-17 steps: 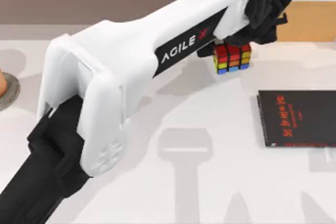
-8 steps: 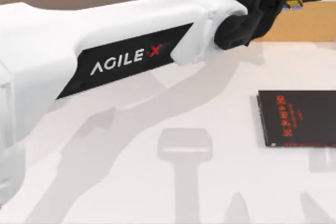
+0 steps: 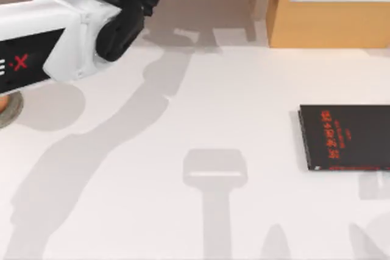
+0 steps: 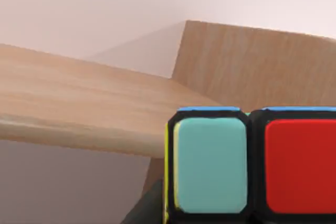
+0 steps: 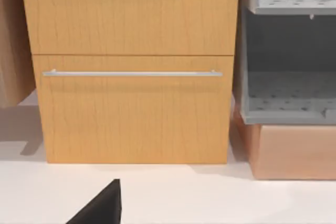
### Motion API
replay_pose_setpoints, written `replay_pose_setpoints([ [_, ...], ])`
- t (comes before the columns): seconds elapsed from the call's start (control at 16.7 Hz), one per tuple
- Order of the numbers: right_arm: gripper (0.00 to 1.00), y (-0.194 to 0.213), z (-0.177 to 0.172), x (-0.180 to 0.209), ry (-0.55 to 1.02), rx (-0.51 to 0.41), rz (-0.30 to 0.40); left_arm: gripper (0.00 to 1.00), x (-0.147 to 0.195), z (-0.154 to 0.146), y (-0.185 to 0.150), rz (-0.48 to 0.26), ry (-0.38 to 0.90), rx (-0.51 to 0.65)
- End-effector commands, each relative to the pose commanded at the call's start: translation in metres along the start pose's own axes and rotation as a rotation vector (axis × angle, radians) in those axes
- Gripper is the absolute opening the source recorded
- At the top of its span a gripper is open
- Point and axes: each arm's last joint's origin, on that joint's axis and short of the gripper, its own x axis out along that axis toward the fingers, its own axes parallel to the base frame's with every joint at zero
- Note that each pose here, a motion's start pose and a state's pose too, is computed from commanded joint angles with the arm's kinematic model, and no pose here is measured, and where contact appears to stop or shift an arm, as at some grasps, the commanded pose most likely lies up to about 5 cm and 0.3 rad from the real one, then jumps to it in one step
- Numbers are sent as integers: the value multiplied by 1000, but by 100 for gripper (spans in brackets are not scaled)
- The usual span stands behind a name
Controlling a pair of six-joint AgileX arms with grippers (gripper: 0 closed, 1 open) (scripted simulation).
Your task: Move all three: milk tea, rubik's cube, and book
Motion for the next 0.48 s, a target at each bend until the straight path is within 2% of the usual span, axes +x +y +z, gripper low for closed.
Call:
replay_pose_setpoints([
  [0.3,100,0,0,0,0,0,0,0,-19,18,114,160,-195,230],
  [0.48,100,0,0,0,0,0,0,0,-31,28,155,232,-259,330],
])
